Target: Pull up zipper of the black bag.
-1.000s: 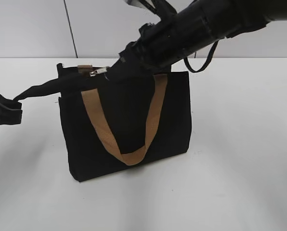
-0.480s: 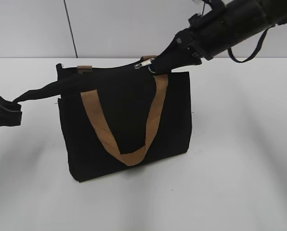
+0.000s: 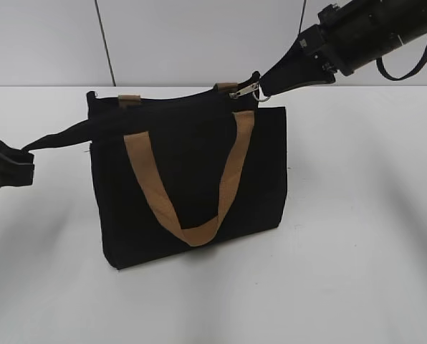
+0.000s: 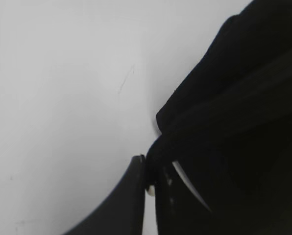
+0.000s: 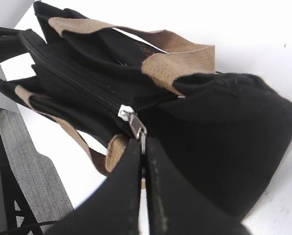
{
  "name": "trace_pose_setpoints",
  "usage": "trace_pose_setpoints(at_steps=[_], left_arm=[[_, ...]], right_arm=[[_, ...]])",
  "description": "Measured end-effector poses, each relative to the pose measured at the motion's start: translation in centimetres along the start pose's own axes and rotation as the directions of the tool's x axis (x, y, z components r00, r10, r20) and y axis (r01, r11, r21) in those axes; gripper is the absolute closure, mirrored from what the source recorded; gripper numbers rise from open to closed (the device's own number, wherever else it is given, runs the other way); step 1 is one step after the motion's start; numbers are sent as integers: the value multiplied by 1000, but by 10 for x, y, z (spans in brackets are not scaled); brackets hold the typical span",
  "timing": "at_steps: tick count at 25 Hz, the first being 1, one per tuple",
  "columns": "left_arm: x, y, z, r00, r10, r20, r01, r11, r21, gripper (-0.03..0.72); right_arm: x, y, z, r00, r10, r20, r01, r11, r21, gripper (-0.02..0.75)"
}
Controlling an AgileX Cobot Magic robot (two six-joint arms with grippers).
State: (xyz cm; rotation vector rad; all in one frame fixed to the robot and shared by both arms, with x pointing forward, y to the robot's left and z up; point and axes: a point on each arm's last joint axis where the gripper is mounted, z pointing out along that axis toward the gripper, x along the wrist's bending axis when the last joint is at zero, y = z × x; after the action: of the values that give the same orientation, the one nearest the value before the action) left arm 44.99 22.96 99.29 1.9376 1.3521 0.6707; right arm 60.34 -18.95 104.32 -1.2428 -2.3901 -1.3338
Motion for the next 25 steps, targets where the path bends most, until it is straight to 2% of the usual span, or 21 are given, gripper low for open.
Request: trace_pose_setpoints(at_steps=[3,6,8,9,11,13,15,20,25], left_arm=[[0,-1,0,1000,-14,0,14,1000,7,673],[0,-3,0,998,-65,-2,65,997,32,652],[0,-4,0,994,-106,-1,106,993,47,596],[0,-5,0,992,-123,-1,123,991,55,545],[-1,-7,0,986,-165,-1,164,983,77,434],[-1,-10,-2,978,-209,-3,208,972,105,327],[-2,-13,-5,970,-242,-9,241,959,151,279],[-3,-8,-19,963,-268,-12,265,943,203,252],[-3,-3,-41,964,-264,-11,260,940,220,251]], right_arm=[[2,0,1,1000,-2,-5,2,1000,3,730],[8,1,1,1000,-7,-8,7,1000,12,618],[14,1,3,1000,-15,-5,15,999,30,482],[20,0,3,1000,-13,-15,13,999,45,427],[27,-1,4,1000,-11,-6,11,997,76,372],[34,-2,3,1000,-12,18,10,994,106,352],[40,-4,1,998,-28,53,20,989,146,344],[55,-7,-8,987,-66,145,34,976,214,338],[65,-17,-20,979,-61,193,19,977,214,338]])
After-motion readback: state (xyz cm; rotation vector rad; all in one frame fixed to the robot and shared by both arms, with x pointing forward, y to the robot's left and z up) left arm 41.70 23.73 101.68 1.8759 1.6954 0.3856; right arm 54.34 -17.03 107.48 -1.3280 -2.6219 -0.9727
